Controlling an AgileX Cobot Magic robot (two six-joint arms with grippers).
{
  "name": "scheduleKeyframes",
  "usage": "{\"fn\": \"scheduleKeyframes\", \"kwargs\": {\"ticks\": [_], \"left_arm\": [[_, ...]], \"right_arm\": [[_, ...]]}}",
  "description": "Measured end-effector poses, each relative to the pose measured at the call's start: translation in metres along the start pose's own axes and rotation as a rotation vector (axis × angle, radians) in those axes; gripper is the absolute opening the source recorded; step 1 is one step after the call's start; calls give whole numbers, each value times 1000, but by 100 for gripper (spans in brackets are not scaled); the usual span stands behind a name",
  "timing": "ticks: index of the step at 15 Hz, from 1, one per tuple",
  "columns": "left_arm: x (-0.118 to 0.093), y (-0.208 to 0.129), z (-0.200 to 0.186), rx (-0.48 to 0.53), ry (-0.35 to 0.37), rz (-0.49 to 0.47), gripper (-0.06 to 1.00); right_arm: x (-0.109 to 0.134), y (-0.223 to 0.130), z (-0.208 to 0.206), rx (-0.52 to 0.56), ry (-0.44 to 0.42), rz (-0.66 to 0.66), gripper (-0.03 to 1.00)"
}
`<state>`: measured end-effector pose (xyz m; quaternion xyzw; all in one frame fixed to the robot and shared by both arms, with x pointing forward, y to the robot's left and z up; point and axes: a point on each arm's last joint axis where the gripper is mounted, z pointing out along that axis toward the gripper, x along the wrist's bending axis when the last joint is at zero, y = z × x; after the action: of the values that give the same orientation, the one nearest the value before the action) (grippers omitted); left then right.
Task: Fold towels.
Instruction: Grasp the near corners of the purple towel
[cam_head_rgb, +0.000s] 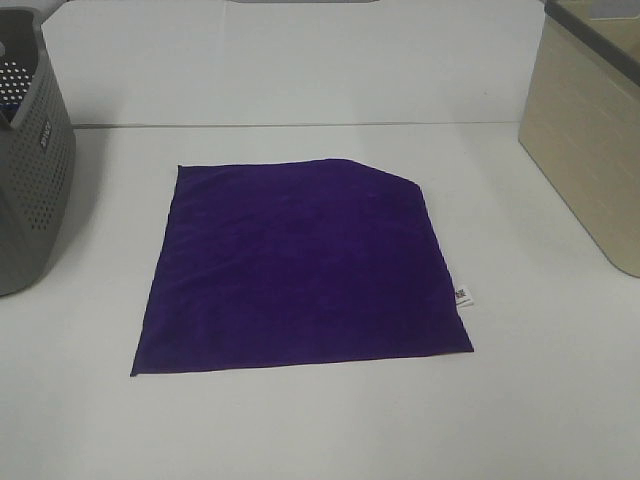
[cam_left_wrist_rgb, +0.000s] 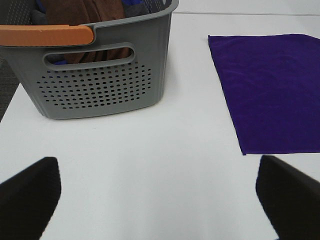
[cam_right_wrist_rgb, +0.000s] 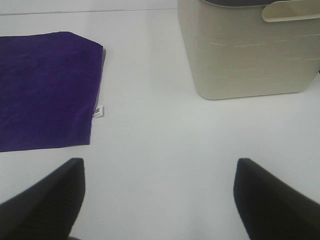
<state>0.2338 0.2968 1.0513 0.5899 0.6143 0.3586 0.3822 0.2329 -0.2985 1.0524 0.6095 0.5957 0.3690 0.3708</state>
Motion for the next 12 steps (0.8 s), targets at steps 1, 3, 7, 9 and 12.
{"fn": "scheduleKeyframes", "kwargs": {"ticks": [1,3,7,9,12], "left_arm": [[0,0,0,0,0,0,99],[0,0,0,0,0,0,99],[0,0,0,0,0,0,99],[0,0,0,0,0,0,99],[0,0,0,0,0,0,99]], "right_arm": [[0,0,0,0,0,0,80],[0,0,0,0,0,0,80],[0,0,0,0,0,0,80],[0,0,0,0,0,0,80],[0,0,0,0,0,0,80]]}}
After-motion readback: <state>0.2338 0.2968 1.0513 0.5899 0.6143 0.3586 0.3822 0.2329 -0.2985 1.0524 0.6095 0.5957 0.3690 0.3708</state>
